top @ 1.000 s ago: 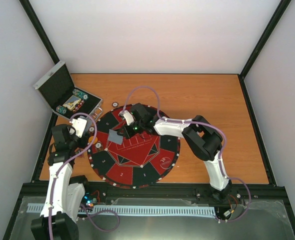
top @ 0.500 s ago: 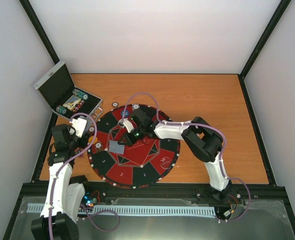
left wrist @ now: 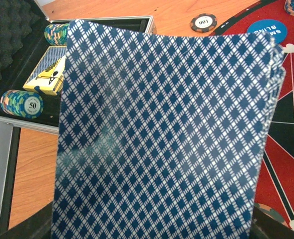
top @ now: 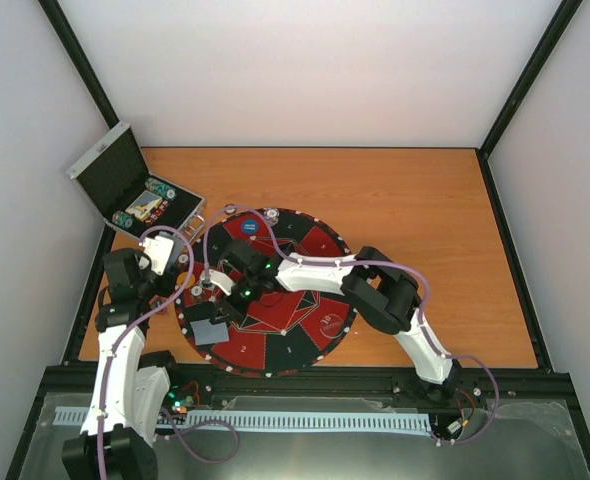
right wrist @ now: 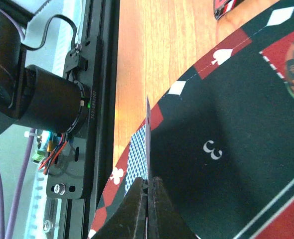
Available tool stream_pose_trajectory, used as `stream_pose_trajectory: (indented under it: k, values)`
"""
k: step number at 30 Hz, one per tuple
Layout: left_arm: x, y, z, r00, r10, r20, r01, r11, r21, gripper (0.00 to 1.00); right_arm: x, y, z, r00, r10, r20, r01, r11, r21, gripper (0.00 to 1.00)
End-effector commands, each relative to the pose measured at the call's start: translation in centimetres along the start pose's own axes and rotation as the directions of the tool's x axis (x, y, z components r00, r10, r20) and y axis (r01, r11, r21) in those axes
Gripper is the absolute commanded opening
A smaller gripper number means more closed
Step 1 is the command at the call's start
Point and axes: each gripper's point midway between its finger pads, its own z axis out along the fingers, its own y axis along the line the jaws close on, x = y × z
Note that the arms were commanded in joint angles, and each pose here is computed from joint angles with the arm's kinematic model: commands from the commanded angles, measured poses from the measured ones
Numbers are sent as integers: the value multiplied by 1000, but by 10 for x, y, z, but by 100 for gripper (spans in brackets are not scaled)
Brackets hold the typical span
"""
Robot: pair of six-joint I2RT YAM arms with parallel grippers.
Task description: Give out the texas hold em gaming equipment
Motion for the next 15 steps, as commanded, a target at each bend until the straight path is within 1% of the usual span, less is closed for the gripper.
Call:
stream_pose_trajectory:
  k: [1, 6, 11, 15]
  values:
    - [-14, 6, -5, 998, -10, 57, 11, 1000, -22, 61, 12, -1, 12, 997, -26, -70, 26, 1000, -2, 3]
    - [-15, 6, -5, 998, -10, 59, 12, 1000, -22, 61, 7, -1, 12, 998, -41, -57, 41, 999, -1, 5]
    - [-14, 6, -5, 998, -10, 58, 12, 1000, -22, 61, 2, 10, 17, 996, -73, -52, 69, 995, -66, 3]
    - [-14, 6, -5, 998, -11, 56, 13, 1000, -20, 61, 7, 16, 35, 988, -115, -103, 105, 989, -101, 3]
